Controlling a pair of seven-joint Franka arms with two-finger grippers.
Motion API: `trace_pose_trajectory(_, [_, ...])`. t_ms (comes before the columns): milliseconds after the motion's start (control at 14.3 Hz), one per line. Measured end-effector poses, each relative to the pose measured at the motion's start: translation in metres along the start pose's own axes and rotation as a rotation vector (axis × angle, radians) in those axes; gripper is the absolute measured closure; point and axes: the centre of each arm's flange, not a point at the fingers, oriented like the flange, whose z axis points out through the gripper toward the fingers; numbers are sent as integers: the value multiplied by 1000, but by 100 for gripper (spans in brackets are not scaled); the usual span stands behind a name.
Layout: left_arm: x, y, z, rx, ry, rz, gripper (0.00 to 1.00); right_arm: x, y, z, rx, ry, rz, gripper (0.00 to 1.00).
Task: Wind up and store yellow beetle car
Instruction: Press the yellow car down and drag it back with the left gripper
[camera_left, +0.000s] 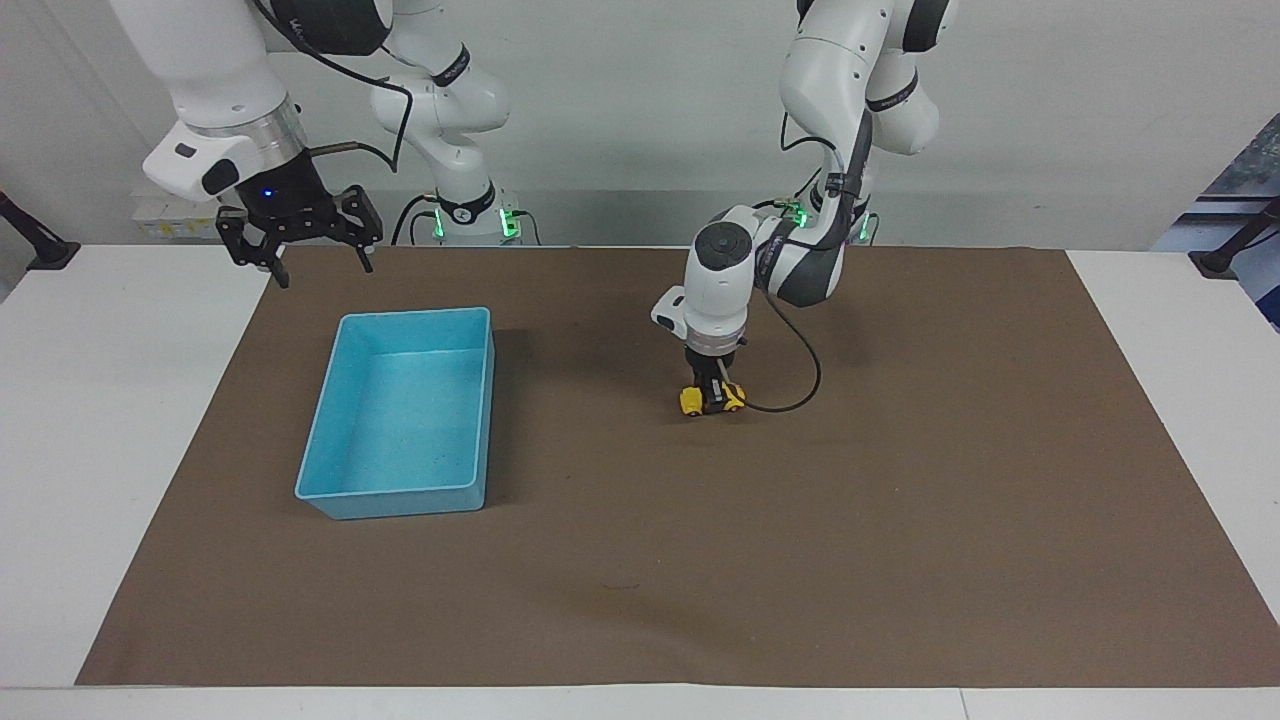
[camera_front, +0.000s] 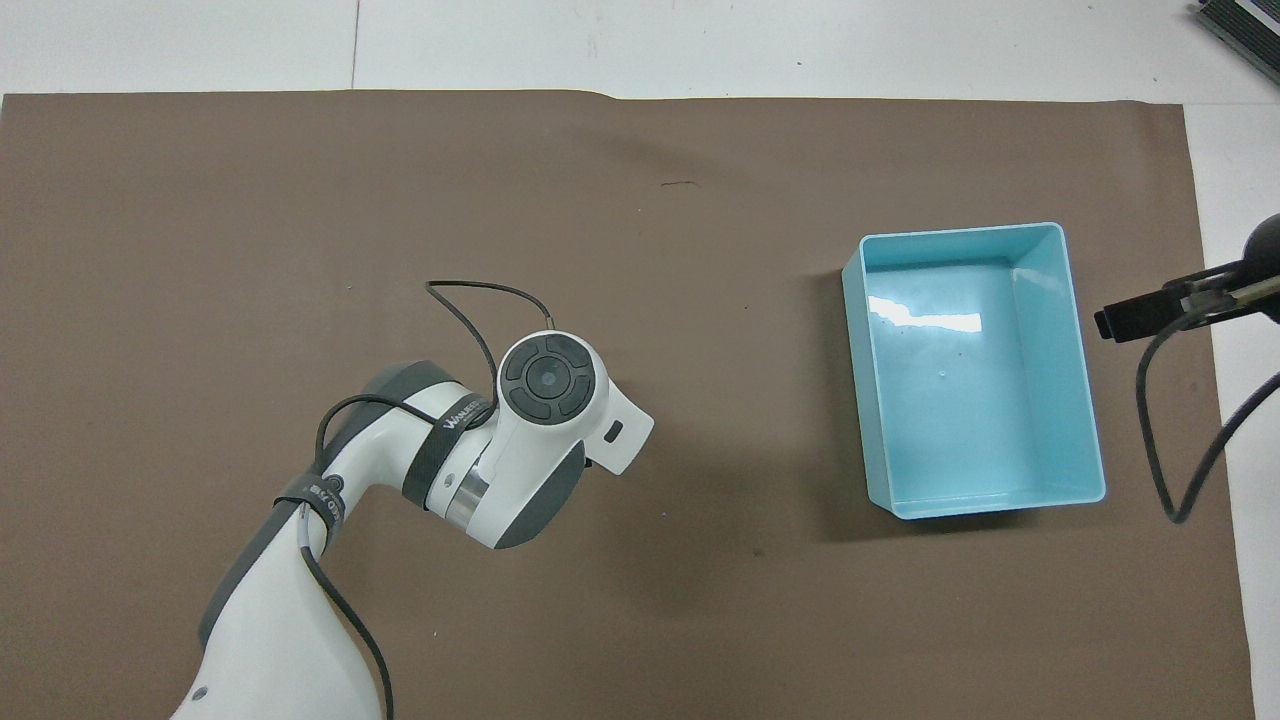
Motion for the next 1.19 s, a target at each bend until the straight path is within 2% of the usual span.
trace_pose_trajectory(279, [-2, -2, -1, 2, 1, 8, 55, 0, 0, 0, 0, 0, -1, 0])
trace_pose_trajectory(698, [-32, -20, 1, -13, -10, 72, 55, 0, -1, 0, 0, 0, -2, 0])
trace_pose_trajectory(908, [-52, -23, 1, -18, -10, 82, 55, 0, -1, 0, 0, 0, -2, 0])
trace_pose_trajectory(1187, [-97, -28, 2, -20, -3, 105, 55, 1, -4, 0, 1, 0, -8, 0])
